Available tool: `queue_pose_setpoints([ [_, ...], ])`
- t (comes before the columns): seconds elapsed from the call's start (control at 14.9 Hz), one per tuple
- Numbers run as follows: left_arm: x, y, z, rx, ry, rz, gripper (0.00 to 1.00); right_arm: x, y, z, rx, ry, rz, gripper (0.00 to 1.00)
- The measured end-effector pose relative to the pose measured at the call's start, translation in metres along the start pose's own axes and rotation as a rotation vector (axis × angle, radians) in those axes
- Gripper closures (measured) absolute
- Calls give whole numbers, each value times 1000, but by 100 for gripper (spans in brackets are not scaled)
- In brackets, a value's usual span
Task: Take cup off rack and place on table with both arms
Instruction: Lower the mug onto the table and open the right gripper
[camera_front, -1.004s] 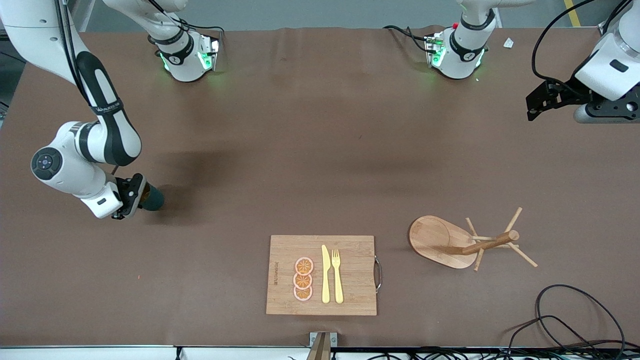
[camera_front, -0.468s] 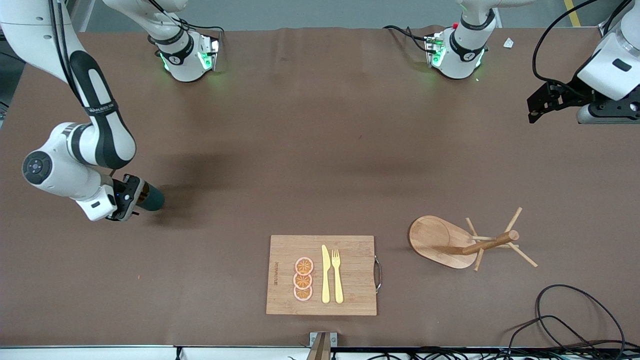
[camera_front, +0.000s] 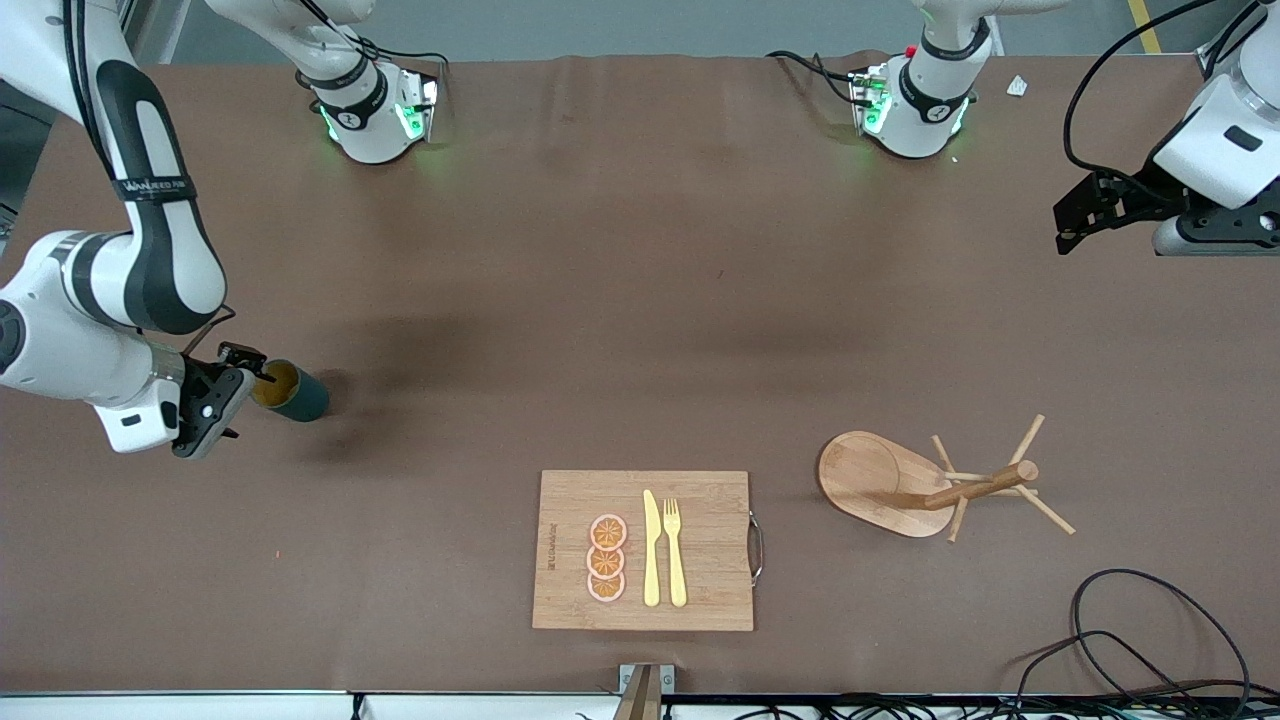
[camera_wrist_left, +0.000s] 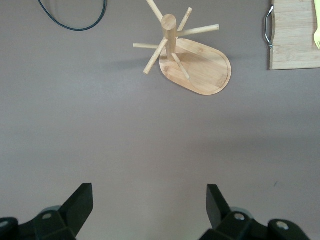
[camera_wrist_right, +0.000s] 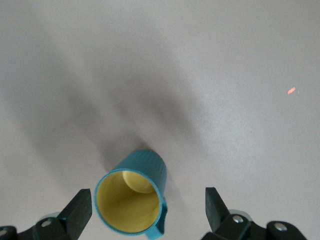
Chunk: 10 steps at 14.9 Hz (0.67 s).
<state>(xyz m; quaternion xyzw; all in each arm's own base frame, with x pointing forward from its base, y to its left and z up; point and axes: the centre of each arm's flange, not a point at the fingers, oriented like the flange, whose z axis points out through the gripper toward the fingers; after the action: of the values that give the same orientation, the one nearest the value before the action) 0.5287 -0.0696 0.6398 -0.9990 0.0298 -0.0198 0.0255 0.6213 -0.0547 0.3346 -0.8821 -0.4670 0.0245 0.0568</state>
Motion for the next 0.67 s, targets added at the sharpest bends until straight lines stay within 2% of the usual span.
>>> queue_pose_setpoints([
  [0.27,-1,0,-2,0,2,0,0,3,2,-38,40,-22,253,0],
  [0.67,-2,1,-5,0,4,1,0,8,-8,-114,69,-60,657,0],
])
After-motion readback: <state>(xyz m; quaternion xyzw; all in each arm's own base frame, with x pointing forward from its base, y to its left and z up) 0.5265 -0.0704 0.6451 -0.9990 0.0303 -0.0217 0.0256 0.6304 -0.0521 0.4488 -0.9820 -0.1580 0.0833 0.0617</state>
